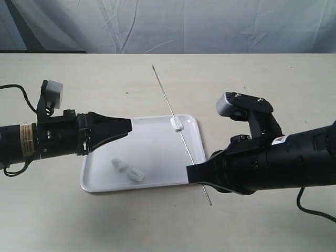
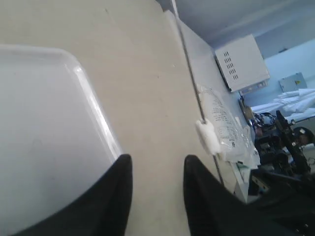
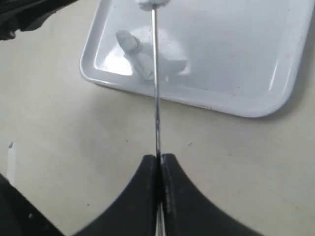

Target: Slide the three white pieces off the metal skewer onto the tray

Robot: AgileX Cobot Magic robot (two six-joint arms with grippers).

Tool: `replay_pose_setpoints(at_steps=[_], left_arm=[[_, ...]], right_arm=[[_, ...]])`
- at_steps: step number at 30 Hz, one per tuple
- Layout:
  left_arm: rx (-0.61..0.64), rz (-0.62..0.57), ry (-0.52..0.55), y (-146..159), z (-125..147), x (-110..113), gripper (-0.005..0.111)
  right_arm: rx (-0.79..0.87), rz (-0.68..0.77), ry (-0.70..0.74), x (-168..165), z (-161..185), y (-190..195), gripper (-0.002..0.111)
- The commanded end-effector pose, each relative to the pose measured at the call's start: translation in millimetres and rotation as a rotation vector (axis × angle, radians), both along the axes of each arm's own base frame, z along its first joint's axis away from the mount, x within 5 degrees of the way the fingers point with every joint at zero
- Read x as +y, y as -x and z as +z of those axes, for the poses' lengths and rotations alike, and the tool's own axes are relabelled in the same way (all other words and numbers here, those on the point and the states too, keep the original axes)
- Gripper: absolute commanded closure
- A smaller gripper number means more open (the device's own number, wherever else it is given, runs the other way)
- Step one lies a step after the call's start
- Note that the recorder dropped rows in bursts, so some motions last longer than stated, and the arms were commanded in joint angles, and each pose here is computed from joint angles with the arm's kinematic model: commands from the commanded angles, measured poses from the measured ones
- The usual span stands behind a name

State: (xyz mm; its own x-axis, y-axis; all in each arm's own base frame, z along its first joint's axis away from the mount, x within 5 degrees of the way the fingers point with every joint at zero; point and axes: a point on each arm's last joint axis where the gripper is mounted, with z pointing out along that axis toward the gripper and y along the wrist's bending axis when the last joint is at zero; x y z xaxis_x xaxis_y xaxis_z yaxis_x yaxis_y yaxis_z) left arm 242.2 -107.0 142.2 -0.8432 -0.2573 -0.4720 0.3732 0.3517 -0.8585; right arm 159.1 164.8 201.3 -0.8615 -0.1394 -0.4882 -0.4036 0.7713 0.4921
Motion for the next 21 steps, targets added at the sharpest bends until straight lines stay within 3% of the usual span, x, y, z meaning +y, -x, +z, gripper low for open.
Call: replay_pose_setpoints(at_steps=[1,11,21], left_arm=[[0.028,-0.061,0.013,5.9,3.0,-4.3,0.072],[0.104,-0.055,0.039,6.8,2.8,-4.9,0.072],[0.13,-0.034,0.055,5.6,3.2,-4.6,0.072]], right_arm=[[-0.014,-0.029,-0.004,6.0,0.2,-11.1,0.109],[0.033,0.006,0.001,19.4,-6.5,-21.6,0.109],[0.08,0.083,-0.122,33.4,-2.7,-19.4,0.109]])
